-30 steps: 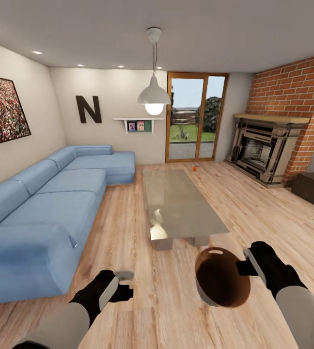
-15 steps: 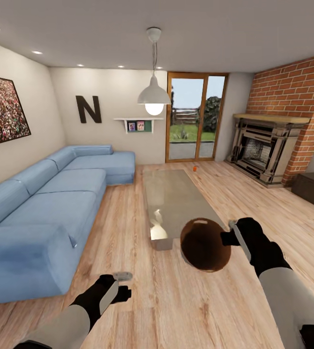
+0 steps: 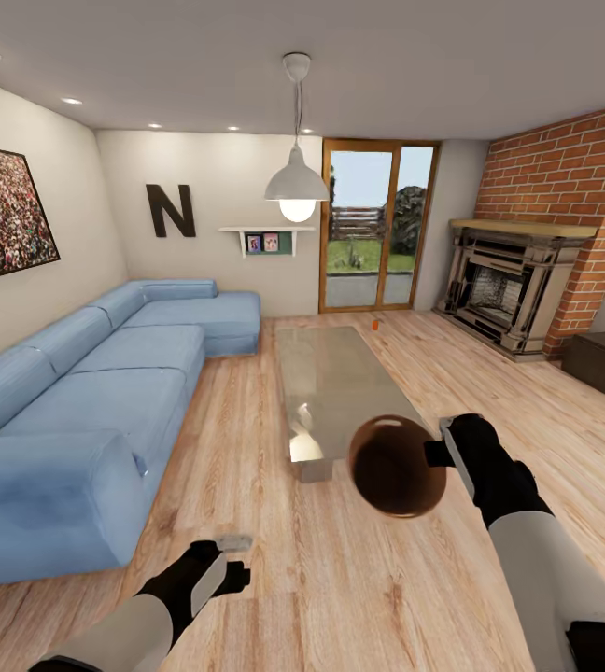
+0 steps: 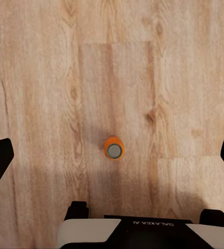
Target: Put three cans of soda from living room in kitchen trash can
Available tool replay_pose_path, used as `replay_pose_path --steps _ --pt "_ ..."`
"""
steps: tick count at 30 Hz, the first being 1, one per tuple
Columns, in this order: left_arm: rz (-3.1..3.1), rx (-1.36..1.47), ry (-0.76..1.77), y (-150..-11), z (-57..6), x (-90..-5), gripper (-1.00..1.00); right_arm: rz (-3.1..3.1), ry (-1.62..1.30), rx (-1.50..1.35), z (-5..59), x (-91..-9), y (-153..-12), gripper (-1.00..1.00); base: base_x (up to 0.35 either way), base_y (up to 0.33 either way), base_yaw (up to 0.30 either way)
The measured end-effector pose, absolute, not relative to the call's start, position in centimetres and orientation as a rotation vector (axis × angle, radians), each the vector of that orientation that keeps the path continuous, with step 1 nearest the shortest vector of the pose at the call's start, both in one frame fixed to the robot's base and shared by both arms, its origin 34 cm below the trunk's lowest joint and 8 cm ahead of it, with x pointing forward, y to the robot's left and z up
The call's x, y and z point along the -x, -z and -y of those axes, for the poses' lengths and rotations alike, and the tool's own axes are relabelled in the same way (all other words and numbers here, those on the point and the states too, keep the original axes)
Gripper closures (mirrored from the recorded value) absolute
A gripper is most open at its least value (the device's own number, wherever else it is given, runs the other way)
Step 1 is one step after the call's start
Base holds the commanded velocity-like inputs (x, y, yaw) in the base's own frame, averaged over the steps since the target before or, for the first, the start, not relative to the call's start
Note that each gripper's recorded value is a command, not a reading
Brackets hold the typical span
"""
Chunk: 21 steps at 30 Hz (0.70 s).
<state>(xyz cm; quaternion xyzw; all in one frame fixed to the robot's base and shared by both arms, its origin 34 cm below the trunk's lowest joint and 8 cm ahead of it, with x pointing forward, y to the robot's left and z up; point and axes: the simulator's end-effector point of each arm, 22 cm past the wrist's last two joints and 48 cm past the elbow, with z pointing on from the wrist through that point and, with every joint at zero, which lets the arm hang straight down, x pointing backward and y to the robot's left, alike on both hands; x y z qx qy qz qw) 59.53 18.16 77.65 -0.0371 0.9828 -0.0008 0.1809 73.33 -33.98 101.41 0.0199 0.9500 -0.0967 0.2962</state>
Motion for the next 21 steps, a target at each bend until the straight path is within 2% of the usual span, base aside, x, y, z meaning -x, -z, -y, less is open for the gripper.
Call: replay_pose_path --steps 6,21 --pt "-2.777 0.113 0.007 -77.5 -18.1 -59.4 -1.00 -2.530 0.235 -0.138 35.6 -72.9 -101.2 1.00 0.000 0.000 0.000" --pt "-2.766 0.117 0.010 -77.4 -18.1 -59.5 -1.00 -2.642 0.312 -0.110 36.4 -69.3 -95.9 1.00 0.000 0.000 0.000"
